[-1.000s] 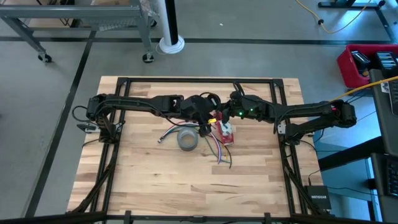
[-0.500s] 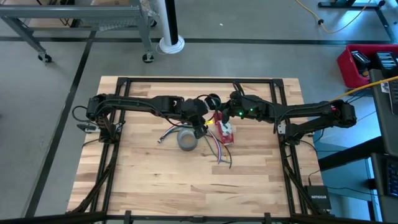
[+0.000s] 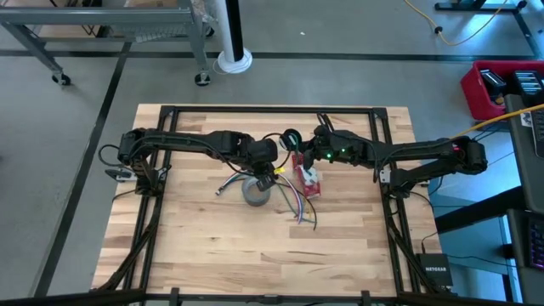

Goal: Coil cords
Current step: Coil the green wire into the spool

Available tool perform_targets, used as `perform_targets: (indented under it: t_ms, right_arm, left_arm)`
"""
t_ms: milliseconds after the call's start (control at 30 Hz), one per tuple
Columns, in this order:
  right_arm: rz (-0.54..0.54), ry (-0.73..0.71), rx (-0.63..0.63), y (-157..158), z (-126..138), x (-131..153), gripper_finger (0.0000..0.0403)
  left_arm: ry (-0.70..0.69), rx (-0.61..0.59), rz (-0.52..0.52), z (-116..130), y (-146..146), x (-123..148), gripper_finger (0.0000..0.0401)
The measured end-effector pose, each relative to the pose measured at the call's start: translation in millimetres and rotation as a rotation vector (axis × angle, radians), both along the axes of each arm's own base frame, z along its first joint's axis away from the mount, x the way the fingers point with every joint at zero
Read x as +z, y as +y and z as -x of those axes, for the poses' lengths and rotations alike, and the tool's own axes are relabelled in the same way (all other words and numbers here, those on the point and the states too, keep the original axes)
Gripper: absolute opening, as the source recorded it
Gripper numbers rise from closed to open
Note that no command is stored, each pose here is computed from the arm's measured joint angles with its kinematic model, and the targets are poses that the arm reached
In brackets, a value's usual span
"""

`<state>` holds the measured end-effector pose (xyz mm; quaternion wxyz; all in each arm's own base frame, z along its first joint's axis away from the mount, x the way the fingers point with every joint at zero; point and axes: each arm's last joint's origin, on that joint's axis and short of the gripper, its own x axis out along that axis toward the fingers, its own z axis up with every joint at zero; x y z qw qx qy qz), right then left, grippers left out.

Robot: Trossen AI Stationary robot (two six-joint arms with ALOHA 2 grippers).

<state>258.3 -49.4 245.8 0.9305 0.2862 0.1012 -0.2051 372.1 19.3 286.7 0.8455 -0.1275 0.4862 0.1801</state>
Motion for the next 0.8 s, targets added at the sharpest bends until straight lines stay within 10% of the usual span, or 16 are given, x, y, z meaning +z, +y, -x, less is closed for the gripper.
perform_targets:
  t_ms: [500, 800]
  right_arm:
    - [0.001, -0.003, 0.000, 0.0, -0.1, 0.3, 0.0003]
    - [0.000, -0.002, 0.002, 0.0, -0.1, 0.2, 0.0003]
  left_arm:
    - [0.123, -0.030, 0.010, -15.7, -4.2, -38.4, 0.0032]
    - [0.182, -0.017, 0.033, -23.5, 0.0, -61.0, 0.0118]
